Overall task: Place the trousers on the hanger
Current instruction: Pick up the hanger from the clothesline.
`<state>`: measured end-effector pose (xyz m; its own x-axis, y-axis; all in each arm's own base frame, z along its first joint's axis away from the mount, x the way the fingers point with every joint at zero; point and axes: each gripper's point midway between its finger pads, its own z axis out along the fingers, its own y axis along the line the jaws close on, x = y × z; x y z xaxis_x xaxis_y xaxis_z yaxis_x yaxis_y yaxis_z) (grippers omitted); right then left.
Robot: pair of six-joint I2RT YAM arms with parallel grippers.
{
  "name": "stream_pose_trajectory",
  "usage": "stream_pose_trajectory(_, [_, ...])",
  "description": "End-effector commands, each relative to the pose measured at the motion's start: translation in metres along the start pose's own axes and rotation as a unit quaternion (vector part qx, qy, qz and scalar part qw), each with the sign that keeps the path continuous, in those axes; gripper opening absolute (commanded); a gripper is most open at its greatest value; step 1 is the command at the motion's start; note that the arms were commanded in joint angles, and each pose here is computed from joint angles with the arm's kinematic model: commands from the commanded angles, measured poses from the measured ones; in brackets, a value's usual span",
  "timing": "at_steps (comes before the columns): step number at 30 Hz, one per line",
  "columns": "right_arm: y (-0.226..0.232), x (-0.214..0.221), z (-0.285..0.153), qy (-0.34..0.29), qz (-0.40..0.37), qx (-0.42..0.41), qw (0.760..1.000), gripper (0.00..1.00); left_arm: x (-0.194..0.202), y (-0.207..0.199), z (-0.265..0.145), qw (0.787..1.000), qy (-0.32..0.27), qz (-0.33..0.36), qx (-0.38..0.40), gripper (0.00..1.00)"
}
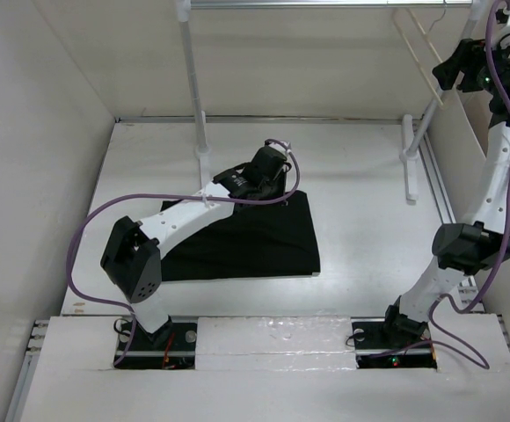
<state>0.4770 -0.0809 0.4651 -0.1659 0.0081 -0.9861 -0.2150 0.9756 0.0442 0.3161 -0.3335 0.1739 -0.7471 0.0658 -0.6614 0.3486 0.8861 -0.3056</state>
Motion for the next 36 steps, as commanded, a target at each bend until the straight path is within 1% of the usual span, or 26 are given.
stream_pose_trajectory(1, [-0.004,-0.02,-0.008,-0.027,-0.033,0.013,0.999,0.74,-0.005,-0.008,-0.007,1.0,-0.01,-0.003,0.019,0.0])
stream_pose_trajectory(3, [-0.003,-0.017,-0.007,-0.024,-0.03,0.009,0.999,0.72,-0.004,-0.008,-0.007,1.0,-0.009,-0.004,0.02,0.0])
stream_pose_trajectory(5, [-0.001,-0.008,-0.001,-0.012,-0.026,0.002,1.0,0.68,-0.005,-0.008,-0.007,1.0,-0.011,-0.005,0.02,0.0])
stream_pose_trajectory(7, [0.003,-0.001,0.003,-0.004,-0.029,-0.001,1.0,0.66,-0.005,-0.008,-0.006,1.0,-0.011,-0.007,0.019,0.0])
stream_pose_trajectory(10, [0.008,0.011,0.011,0.011,-0.029,-0.002,1.0,0.58,-0.005,-0.008,-0.006,1.0,-0.012,-0.007,0.02,0.0])
stream_pose_trajectory(11, [0.007,0.012,0.011,0.011,-0.029,0.002,1.0,0.52,-0.005,-0.008,-0.006,1.0,-0.012,-0.008,0.02,0.0])
stream_pose_trajectory(12, [0.01,0.008,0.013,0.004,-0.034,0.0,0.999,0.49,-0.005,-0.008,-0.007,1.0,-0.012,-0.008,0.02,0.0])
stream_pose_trajectory(13, [0.01,0.006,0.012,0.0,-0.037,0.001,0.999,0.4,-0.004,-0.007,-0.006,1.0,-0.011,-0.008,0.019,0.0])
stream_pose_trajectory(16, [0.015,-0.012,0.006,-0.025,-0.051,0.008,0.998,0.22,-0.001,-0.007,-0.005,1.0,-0.006,-0.01,0.018,0.0])
stream_pose_trajectory(17, [0.015,-0.012,0.006,-0.025,-0.05,0.008,0.998,0.19,-0.001,-0.007,-0.005,1.0,-0.006,-0.01,0.018,0.0])
stream_pose_trajectory(21, [0.029,-0.035,-0.001,-0.061,-0.069,0.014,0.996,0.1,-0.002,-0.008,-0.005,1.0,-0.007,-0.011,0.02,0.0])
stream_pose_trajectory(22, [0.035,-0.042,-0.005,-0.07,-0.074,0.013,0.995,0.05,-0.002,-0.008,-0.005,1.0,-0.006,-0.012,0.021,0.0])
stream_pose_trajectory(25, [0.04,-0.057,-0.016,-0.091,-0.089,0.024,0.992,0.0,-0.005,-0.009,-0.006,1.0,-0.009,-0.013,0.02,0.0])
stream_pose_trajectory(27, [0.048,-0.067,-0.021,-0.108,-0.099,0.028,0.989,0.0,-0.01,-0.01,-0.009,1.0,-0.016,-0.014,0.021,0.0])
stream_pose_trajectory(28, [0.055,-0.075,-0.033,-0.119,-0.107,0.033,0.986,0.0,-0.017,-0.013,-0.013,0.999,-0.023,-0.015,0.024,0.0])
stream_pose_trajectory(29, [0.052,-0.069,-0.031,-0.113,-0.107,0.045,0.987,0.0,-0.023,-0.016,-0.017,0.999,-0.031,-0.016,0.028,0.0])
stream_pose_trajectory(30, [0.059,-0.073,-0.033,-0.122,-0.114,0.046,0.985,0.0,-0.027,-0.018,-0.019,0.999,-0.036,-0.015,0.029,0.0])
stream_pose_trajectory(32, [0.06,-0.064,-0.037,-0.115,-0.113,0.056,0.985,0.0,-0.044,-0.024,-0.03,0.998,-0.058,-0.017,0.035,0.06])
stream_pose_trajectory(33, [0.058,-0.052,-0.038,-0.099,-0.107,0.061,0.987,0.0,-0.057,-0.029,-0.04,0.996,-0.073,-0.019,0.04,0.1])
stream_pose_trajectory(35, [0.063,-0.05,-0.045,-0.099,-0.106,0.065,0.987,0.0,-0.071,-0.035,-0.051,0.995,-0.09,-0.021,0.048,0.12])
stream_pose_trajectory(36, [0.059,-0.025,-0.039,-0.073,-0.097,0.068,0.99,0.0,-0.079,-0.039,-0.058,0.993,-0.1,-0.023,0.055,0.14])
